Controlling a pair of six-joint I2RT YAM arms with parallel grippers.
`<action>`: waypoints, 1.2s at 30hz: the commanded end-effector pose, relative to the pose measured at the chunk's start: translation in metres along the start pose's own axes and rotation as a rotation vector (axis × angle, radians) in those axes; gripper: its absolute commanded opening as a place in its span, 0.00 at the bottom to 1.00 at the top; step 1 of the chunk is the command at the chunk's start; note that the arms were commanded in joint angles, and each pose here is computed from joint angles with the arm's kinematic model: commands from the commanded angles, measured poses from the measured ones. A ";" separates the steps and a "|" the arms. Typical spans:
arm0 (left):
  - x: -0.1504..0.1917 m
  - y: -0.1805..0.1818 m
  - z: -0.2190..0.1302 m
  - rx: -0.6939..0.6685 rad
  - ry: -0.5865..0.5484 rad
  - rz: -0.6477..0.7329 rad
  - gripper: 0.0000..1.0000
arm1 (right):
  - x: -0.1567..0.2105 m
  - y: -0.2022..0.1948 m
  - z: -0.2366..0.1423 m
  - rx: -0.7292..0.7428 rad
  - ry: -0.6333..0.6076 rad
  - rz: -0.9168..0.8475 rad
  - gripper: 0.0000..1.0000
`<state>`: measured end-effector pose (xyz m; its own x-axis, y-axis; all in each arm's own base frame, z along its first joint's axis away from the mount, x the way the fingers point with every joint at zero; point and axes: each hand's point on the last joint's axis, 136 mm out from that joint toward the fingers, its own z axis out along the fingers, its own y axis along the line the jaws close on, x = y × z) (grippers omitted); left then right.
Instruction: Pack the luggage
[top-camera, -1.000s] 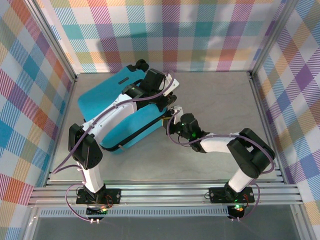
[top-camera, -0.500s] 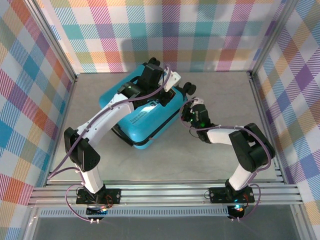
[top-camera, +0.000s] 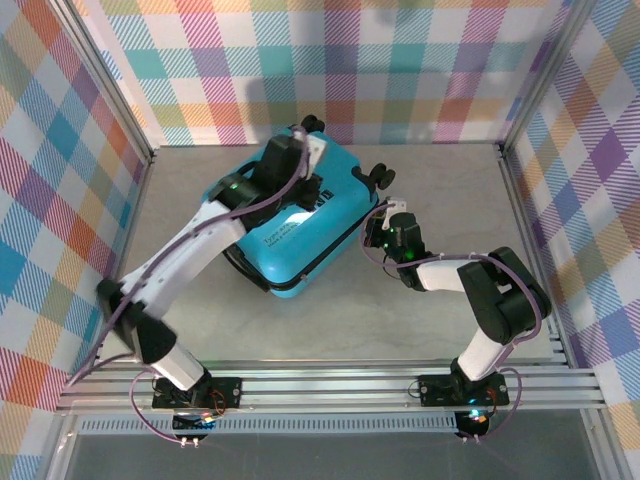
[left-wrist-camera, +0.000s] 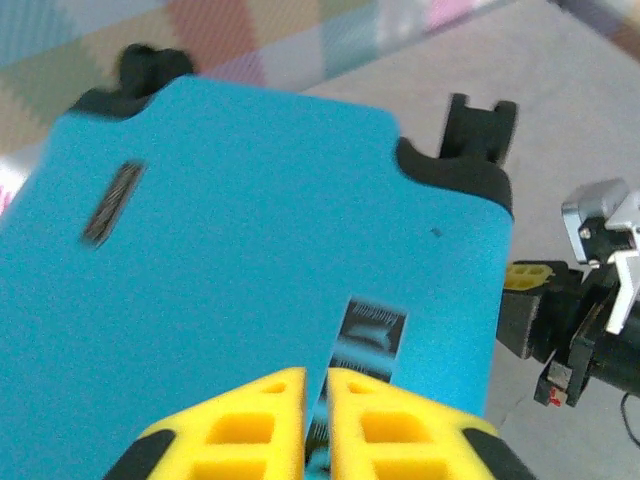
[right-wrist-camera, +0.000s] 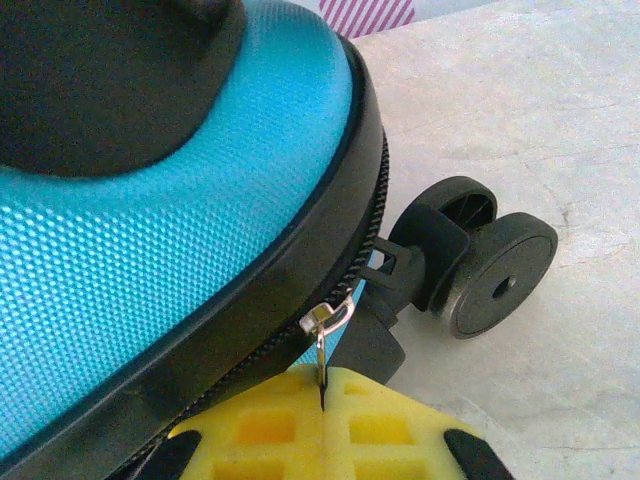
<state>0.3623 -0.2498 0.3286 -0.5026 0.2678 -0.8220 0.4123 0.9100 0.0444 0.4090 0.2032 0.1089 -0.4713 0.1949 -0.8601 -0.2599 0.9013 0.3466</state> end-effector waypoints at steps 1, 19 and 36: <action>0.024 0.028 -0.032 -0.120 -0.019 -0.232 0.18 | -0.001 0.030 -0.009 -0.127 0.023 -0.033 0.00; 0.088 -0.058 -0.014 0.169 0.111 -0.352 0.21 | 0.028 0.067 -0.042 -0.128 0.045 -0.081 0.00; 0.163 -0.052 0.030 -0.087 0.293 -0.293 0.11 | -0.021 -0.038 0.004 0.097 0.037 -0.052 0.00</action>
<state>0.2822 -0.2925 0.1865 -0.7843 0.0692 -0.6165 0.2502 0.9447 -0.2122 0.4096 0.1879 0.1107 -0.5182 0.1200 -0.8468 -0.2598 0.9212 0.2896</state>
